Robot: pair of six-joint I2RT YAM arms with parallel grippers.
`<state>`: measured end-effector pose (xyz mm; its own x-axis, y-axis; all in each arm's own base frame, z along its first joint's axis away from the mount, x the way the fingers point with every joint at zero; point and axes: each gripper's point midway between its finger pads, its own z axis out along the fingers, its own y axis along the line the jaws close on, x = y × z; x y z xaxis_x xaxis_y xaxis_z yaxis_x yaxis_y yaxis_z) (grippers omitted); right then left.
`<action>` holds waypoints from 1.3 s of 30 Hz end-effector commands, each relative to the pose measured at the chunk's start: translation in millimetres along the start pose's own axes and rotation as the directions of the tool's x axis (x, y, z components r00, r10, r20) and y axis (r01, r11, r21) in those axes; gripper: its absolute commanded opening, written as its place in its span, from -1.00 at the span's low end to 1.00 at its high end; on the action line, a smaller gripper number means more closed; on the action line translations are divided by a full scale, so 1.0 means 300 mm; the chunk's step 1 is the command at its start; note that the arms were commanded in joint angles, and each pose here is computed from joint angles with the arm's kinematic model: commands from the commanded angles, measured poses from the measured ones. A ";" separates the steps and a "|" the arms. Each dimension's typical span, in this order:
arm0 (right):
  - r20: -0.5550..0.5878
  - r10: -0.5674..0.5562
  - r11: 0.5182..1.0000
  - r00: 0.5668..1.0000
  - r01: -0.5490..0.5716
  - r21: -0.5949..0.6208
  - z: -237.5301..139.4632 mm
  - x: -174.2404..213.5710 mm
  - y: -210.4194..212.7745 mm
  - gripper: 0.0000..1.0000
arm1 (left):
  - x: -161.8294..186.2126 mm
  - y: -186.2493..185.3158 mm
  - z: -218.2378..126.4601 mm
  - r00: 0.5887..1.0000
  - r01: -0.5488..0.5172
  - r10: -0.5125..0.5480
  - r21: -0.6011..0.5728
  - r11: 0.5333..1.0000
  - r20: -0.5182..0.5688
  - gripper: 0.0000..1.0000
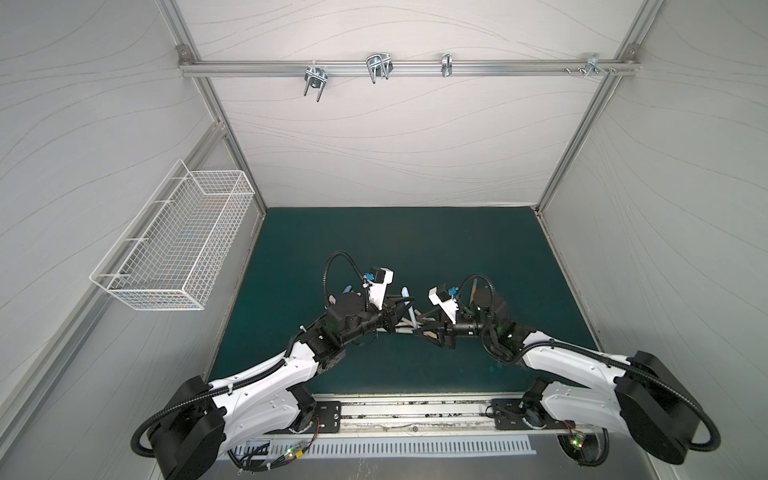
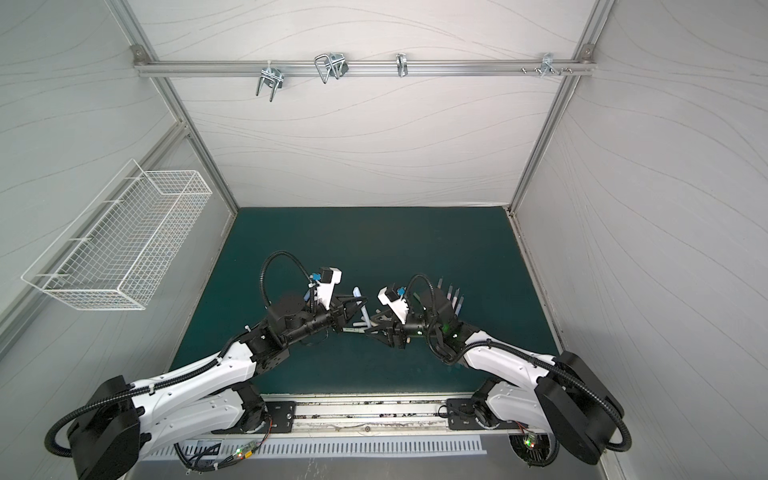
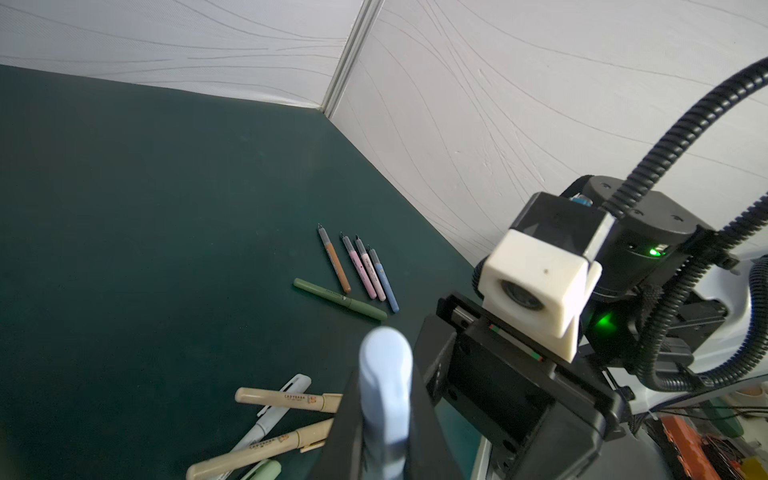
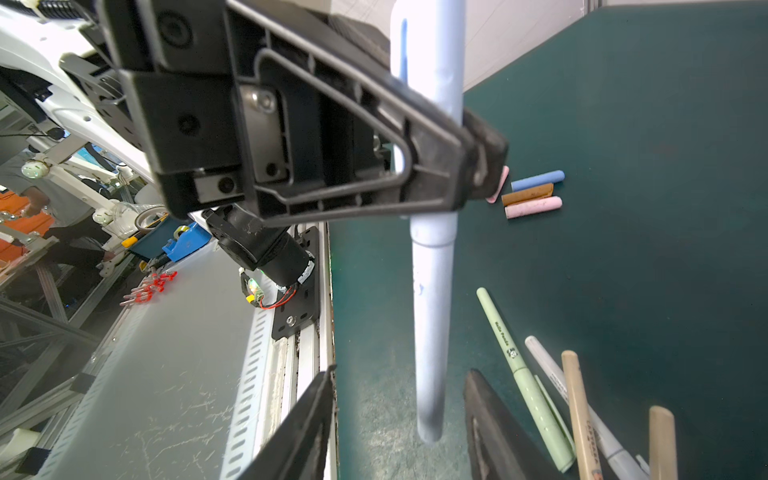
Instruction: Open the pen caps
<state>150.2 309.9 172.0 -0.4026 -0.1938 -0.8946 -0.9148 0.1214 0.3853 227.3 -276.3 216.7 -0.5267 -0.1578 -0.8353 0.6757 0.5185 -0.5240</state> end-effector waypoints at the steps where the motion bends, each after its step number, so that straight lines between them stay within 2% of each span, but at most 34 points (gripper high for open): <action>1: 0.063 -0.043 0.999 0.997 0.044 -0.019 -0.009 -0.054 0.020 0.01 | -0.049 -0.056 -0.003 0.999 -0.014 0.010 0.079 0.997 0.049 -1.00; 10: 0.084 -0.047 0.999 0.995 0.049 -0.022 -0.009 -0.058 0.020 -0.22 | -0.032 -0.089 0.014 0.999 -0.040 0.038 0.125 0.991 0.024 -1.00; 16: 0.086 -0.043 0.999 0.995 0.045 -0.027 -0.007 -0.061 0.020 -0.27 | -0.021 -0.102 0.014 0.998 -0.062 0.060 0.137 0.989 0.019 -1.00; 22: 0.085 -0.039 0.999 0.996 0.042 -0.034 -0.007 -0.061 0.025 -0.47 | -0.020 -0.105 0.015 0.998 -0.061 0.059 0.141 0.988 0.020 -1.00; 34: 0.058 -0.029 0.998 0.998 0.032 -0.049 0.002 -0.048 0.026 -0.86 | -0.044 -0.058 -0.012 0.994 -0.084 0.080 0.048 0.995 0.069 -1.00; 39: 0.042 -0.025 0.998 0.999 0.027 -0.057 0.008 -0.040 0.026 -0.97 | -0.054 -0.044 -0.016 0.996 -0.038 0.036 0.023 0.999 0.082 -1.00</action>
<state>152.6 313.4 185.2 -0.3836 -0.1358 -0.9135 -0.9228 0.0944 0.3735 212.1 -284.3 217.1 -0.5053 -0.1242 -0.8540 0.7258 0.4742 -0.4984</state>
